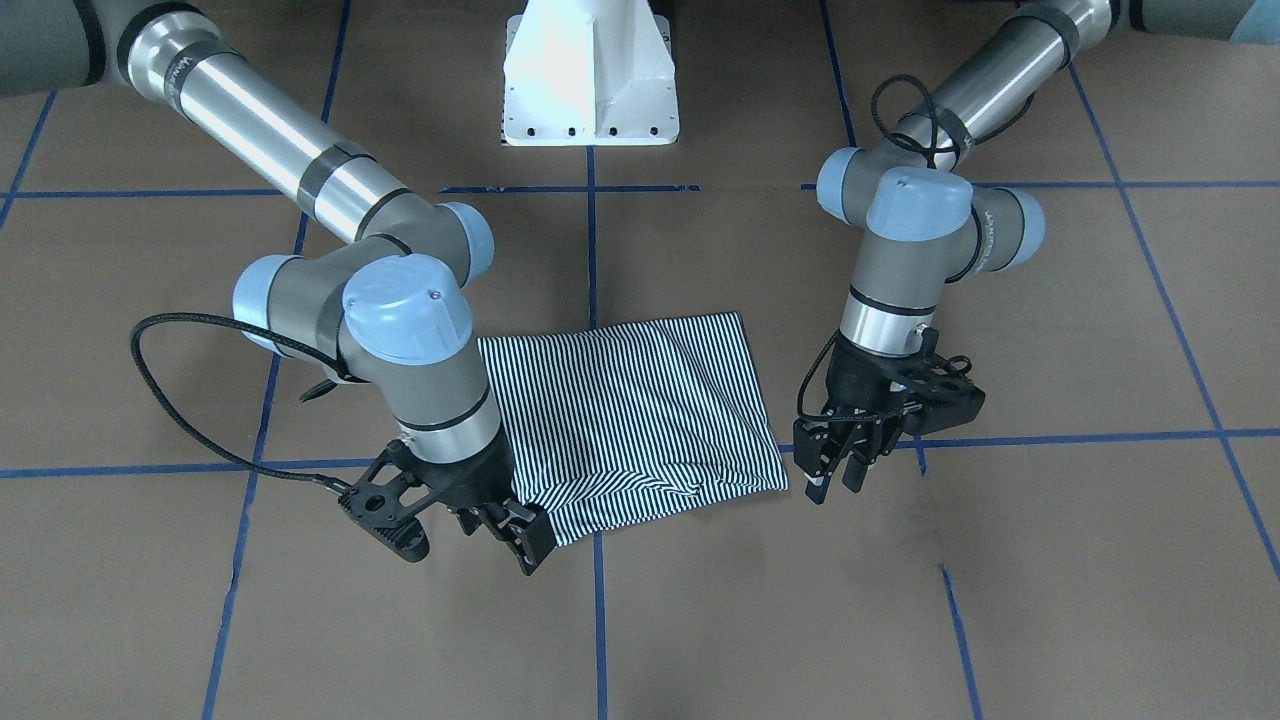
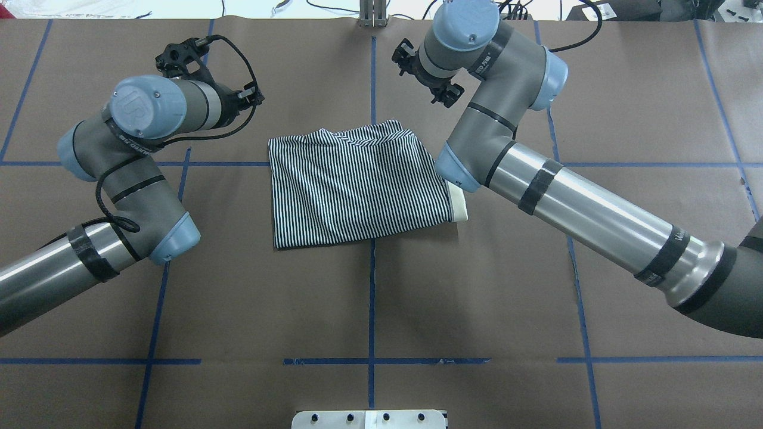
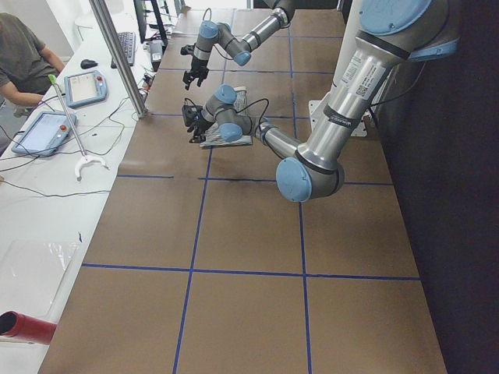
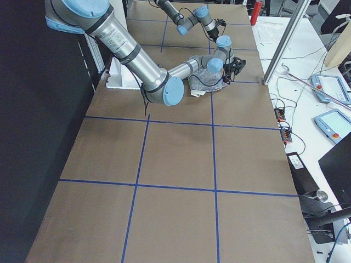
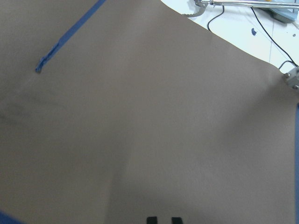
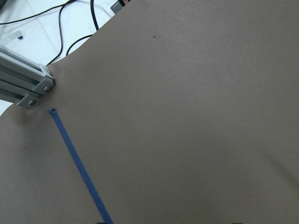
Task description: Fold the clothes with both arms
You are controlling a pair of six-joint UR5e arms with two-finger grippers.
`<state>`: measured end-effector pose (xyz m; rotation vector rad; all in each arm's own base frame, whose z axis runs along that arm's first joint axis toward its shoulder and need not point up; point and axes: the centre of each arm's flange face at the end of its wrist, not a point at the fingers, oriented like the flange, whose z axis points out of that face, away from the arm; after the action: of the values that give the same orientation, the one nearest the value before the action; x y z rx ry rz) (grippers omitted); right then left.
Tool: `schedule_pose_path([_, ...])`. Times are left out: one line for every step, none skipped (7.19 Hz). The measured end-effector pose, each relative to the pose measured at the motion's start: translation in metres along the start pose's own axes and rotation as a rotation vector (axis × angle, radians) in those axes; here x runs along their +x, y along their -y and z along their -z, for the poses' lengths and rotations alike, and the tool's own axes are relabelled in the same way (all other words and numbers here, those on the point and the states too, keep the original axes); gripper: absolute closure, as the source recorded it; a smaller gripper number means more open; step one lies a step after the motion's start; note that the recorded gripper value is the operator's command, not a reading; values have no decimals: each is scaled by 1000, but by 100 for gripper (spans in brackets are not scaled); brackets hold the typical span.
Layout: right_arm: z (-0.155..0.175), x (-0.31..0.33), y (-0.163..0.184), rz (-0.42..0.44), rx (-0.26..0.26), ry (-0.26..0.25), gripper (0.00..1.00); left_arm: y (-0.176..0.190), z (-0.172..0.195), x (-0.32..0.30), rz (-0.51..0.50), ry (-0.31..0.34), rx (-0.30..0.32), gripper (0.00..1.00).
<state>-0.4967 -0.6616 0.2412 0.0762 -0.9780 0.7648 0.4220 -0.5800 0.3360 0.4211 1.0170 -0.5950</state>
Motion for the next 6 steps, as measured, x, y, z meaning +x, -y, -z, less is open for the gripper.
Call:
schedule_pose_path([8, 28, 17, 21, -13, 2, 0, -3, 15, -19, -20, -12, -26, 43])
schedule_pose_path([18, 67, 45, 71, -32, -7, 0, -6, 34, -44, -76, -21, -62, 43])
schedule_pose_path([36, 117, 89, 147, -57, -21, 0, -4, 60, -81, -168, -32, -104, 43])
schedule_pose_path([60, 177, 143, 231, -90, -36, 0, 11, 89, -129, -278, -46, -144, 42])
schedule_pose_path([91, 241, 202, 312, -126, -40, 0, 44, 120, -183, -400, -58, -190, 42])
schedule_pose_path([122, 309, 254, 398, -152, -38, 0, 86, 155, -240, -523, -66, -223, 42])
